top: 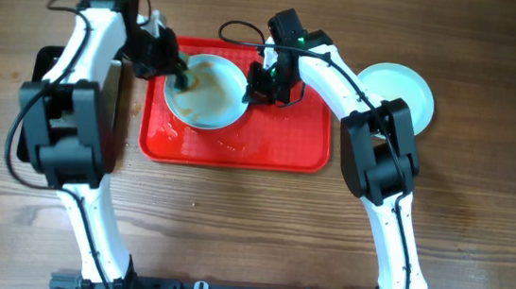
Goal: Clean dirty plates on tray and stack at the side
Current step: 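Carry the last plate right and stack it on the plate pile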
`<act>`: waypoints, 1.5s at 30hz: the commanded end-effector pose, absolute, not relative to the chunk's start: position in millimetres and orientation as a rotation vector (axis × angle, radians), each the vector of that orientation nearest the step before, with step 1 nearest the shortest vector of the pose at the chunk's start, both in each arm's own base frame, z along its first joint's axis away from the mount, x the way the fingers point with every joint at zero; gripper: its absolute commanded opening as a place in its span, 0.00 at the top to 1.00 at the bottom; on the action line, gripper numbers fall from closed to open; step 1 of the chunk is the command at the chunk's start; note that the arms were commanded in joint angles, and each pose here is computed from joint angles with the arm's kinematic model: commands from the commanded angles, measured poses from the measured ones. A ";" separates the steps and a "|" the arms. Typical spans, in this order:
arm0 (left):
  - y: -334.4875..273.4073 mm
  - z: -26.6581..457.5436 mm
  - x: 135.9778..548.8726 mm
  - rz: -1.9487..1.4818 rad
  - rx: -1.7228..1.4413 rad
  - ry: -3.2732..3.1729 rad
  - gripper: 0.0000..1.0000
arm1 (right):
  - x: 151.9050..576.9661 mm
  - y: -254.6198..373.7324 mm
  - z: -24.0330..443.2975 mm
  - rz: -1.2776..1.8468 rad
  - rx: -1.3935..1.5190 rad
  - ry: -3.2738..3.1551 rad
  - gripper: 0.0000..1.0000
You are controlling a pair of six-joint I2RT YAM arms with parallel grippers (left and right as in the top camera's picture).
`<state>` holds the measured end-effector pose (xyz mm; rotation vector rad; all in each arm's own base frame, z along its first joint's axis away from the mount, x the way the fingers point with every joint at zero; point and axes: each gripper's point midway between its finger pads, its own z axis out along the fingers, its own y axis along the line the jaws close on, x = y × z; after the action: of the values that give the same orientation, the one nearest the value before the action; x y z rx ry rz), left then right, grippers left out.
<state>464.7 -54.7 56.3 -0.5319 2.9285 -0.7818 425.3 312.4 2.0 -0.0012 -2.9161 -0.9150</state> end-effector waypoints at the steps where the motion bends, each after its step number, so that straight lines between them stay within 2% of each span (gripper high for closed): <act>1: -25.7 124.7 477.7 -0.623 -0.468 2.774 0.96 | 427.5 301.5 -14.0 -0.837 -0.022 -2.942 0.96; 6: -15.5 123.0 471.6 -0.540 -0.495 2.797 0.96 | 449.5 252.1 24.2 -0.691 -0.028 -3.100 0.96; 11: -15.6 122.1 471.1 -0.539 -0.495 2.800 0.96 | 474.0 184.5 113.0 -0.176 -0.002 -3.481 0.96; 16: -16.4 122.0 470.2 -0.539 -0.495 2.804 0.96 | 476.8 144.6 187.5 0.420 -0.053 -3.706 0.96; 21: -16.1 121.5 470.3 -0.529 -0.500 2.805 0.96 | 459.0 146.5 221.7 1.114 0.085 -3.680 0.96; 25: -10.1 119.1 468.7 -0.482 -0.553 2.810 0.96 | 447.7 163.0 232.7 1.282 0.187 -3.663 0.96; 30: -10.2 119.0 468.4 -0.482 -0.554 2.811 0.96 | 432.7 173.3 268.0 1.753 0.242 -3.583 0.96; 33: -10.2 119.0 468.4 -0.482 -0.554 2.811 0.96 | 425.9 181.1 281.9 1.909 0.248 -3.561 0.96; 37: -10.2 119.0 468.4 -0.482 -0.554 2.811 0.96 | 423.9 186.7 279.1 1.840 0.189 -3.624 0.96; 39: -10.2 119.0 468.4 -0.482 -0.554 2.811 0.96 | 428.1 192.2 249.5 1.452 0.206 -3.702 0.96; 43: -8.9 118.1 466.7 -0.469 -0.558 2.819 0.96 | 444.3 168.9 178.7 0.401 0.147 -3.608 0.96; 45: -5.7 117.1 466.2 -0.441 -0.563 2.822 0.96 | 450.2 142.2 169.5 0.140 0.010 -3.543 0.96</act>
<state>464.3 -12.6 112.0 -0.5469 2.8382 -0.4847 451.0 149.4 180.4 0.0927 -3.6076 0.7081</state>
